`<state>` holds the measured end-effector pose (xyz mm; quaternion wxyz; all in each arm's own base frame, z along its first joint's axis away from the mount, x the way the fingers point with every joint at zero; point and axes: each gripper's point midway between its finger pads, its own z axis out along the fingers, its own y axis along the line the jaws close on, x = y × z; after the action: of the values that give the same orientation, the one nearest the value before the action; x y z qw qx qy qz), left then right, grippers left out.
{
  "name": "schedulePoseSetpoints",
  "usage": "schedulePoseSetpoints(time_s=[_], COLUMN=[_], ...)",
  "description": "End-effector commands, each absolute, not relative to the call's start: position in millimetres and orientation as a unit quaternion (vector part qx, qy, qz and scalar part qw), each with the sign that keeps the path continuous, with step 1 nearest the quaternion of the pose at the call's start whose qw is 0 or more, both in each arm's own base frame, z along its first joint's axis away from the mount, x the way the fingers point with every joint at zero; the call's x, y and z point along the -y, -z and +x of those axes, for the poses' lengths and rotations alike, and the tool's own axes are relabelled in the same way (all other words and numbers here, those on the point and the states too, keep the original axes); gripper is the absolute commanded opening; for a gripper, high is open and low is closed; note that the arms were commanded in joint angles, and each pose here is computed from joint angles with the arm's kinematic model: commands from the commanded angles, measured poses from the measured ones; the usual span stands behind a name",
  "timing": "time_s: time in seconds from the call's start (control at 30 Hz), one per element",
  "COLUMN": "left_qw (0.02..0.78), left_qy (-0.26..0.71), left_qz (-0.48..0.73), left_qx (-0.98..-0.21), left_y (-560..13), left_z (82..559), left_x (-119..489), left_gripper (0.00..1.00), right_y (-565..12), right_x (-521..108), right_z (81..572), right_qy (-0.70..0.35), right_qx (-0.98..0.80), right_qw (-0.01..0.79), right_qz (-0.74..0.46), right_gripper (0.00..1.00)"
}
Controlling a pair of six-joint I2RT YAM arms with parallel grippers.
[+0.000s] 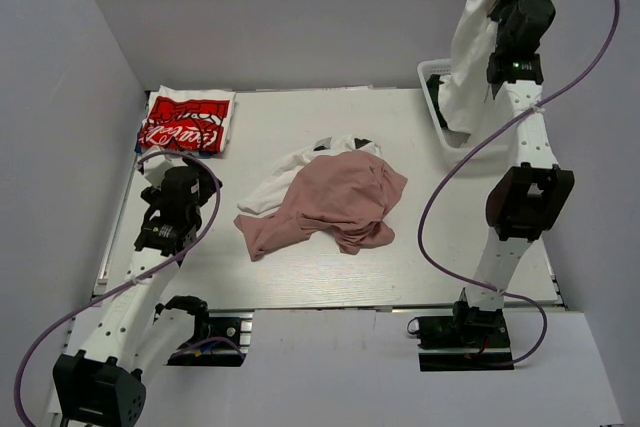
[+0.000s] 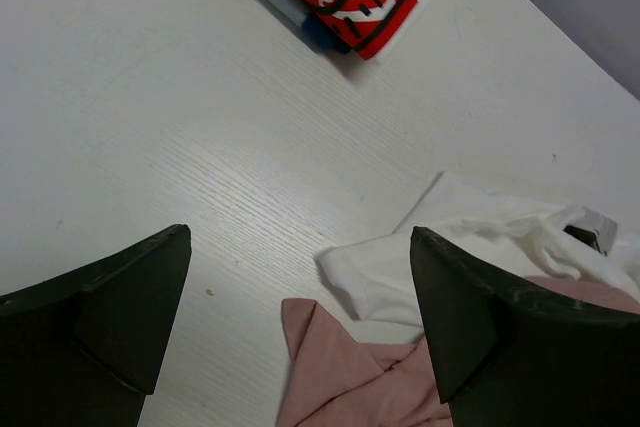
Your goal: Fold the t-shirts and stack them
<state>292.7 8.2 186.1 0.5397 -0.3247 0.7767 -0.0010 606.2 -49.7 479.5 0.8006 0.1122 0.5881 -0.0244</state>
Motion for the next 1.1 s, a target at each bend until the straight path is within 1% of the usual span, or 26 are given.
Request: schedulePoseSetpoints(time_s=[0.0,0.03,0.07,0.13,0.2,0.23,0.27,0.3,0.33,0.37,0.4,0.43,0.5,0.53,0.57,0.6,0.67,0.7,0.73,0.77,0.8,0.83,0.87,0.97,1.03,1.07], left_qw=[0.557,0.556,0.555,0.543,0.526,0.517,0.508,0.495,0.487,0.481,0.472,0.462,0.459,0.449,0.446,0.442,0.453,0.455,0.458,0.463,0.476,0.487,0.496,0.533,0.556,0.557], left_qy=[0.057,0.08,0.079,0.068,0.041,0.031,0.019,0.014,0.011,0.008,0.003,0.008,0.017,0.029,0.037,0.044,0.056,0.063,0.07,0.075,0.093,0.095,0.099,0.117,0.13,0.133], left_qz=[-0.268,-0.255,-0.255,-0.262,-0.268,-0.274,-0.283,-0.286,-0.289,-0.289,-0.288,-0.287,-0.283,-0.276,-0.27,-0.259,-0.249,-0.246,-0.236,-0.227,-0.216,-0.211,-0.211,-0.211,-0.225,-0.228], left_qx=[-0.784,-0.787,-0.788,-0.795,-0.806,-0.81,-0.813,-0.82,-0.824,-0.827,-0.833,-0.839,-0.842,-0.85,-0.853,-0.857,-0.854,-0.854,-0.854,-0.853,-0.847,-0.842,-0.837,-0.811,-0.79,-0.787], left_y=[-209.2,-211.3,-211.6,-204.0,-200.8,-200.4,-199.9,-191.8,-188.2,-187.2,-180.0,-175.0,-175.5,-170.9,-172.6,-172.0,-181.3,-181.2,-177.2,-177.0,-183.9,-181.7,-183.2,-195.7,-208.7,-208.4], left_z=[307.7,309.6,311.8,314.9,313.9,317.8,317.0,315.7,316.0,316.8,318.4,317.4,319.5,320.0,322.9,322.4,324.7,323.3,322.2,321.3,318.4,317.5,315.3,306.0,299.6,296.9], left_x=[17.3,26.6,27.2,25.4,19.0,17.5,14.0,14.0,14.4,14.6,15.0,18.2,22.4,29.0,30.9,34.7,40.3,42.5,45.0,44.7,48.9,48.3,47.9,46.0,42.8,42.6], left_gripper=[1.0,1.0,1.0,1.0,1.0,1.0,1.0,1.0,1.0,1.0,1.0,1.0,1.0,1.0,1.0,1.0,1.0,1.0,1.0,1.0,1.0,1.0,1.0,1.0,1.0,1.0], right_y=[-468.4,-410.0,-389.9,-311.6,-280.3,-279.3,-268.0,-264.0,-282.9,-289.5,-288.6,-304.3,-297.0,-303.2,-301.1,-266.0,-272.2,-243.1,-233.8,-227.8,-202.1,-194.7,-179.3,-137.7,-119.9,-107.0], right_x=[43.4,44.1,46.4,54.0,51.8,43.1,35.5,31.7,19.8,13.5,-5.7,-6.7,-40.5,-57.6,-64.8,-88.4,-131.8,-142.1,-151.4,-182.7,-187.5,-194.5,-218.1,-242.7,-249.6,-253.5], right_z=[607.5,614.9,615.7,610.3,595.5,584.7,573.4,572.2,561.5,557.7,550.4,536.2,517.9,497.5,489.0,472.2,445.8,430.0,422.8,407.0,395.7,391.4,374.0,350.7,348.0,345.6], right_qy=[-0.028,-0.026,-0.024,-0.019,-0.028,-0.045,-0.049,-0.049,-0.061,-0.065,-0.068,-0.058,-0.064,-0.066,-0.067,-0.082,-0.122,-0.129,-0.14,-0.167,-0.166,-0.17,-0.18,-0.179,-0.168,-0.157], right_qx=[-0.585,-0.631,-0.644,-0.693,-0.721,-0.728,-0.741,-0.748,-0.744,-0.746,-0.761,-0.765,-0.789,-0.791,-0.794,-0.815,-0.807,-0.823,-0.828,-0.828,-0.842,-0.845,-0.851,-0.869,-0.88,-0.888], right_qw=[0.804,0.768,0.756,0.702,0.671,0.666,0.655,0.649,0.656,0.655,0.641,0.637,0.61,0.608,0.605,0.573,0.578,0.552,0.541,0.529,0.506,0.499,0.478,0.438,0.423,0.409], right_qz=[0.1,0.108,0.116,0.163,0.172,0.156,0.144,0.131,0.109,0.099,0.073,0.068,0.034,0.024,0.016,-0.005,-0.031,-0.044,-0.048,-0.079,-0.087,-0.089,-0.118,-0.145,-0.139,-0.143], right_gripper=[0.0,0.0,0.0,0.0,0.75,0.9,0.9,0.9,0.9,0.9,0.9,0.9,0.9,0.9,0.9,0.9,0.9,0.9,0.9,0.9,0.9,0.9,0.9,0.9,0.9,0.8])
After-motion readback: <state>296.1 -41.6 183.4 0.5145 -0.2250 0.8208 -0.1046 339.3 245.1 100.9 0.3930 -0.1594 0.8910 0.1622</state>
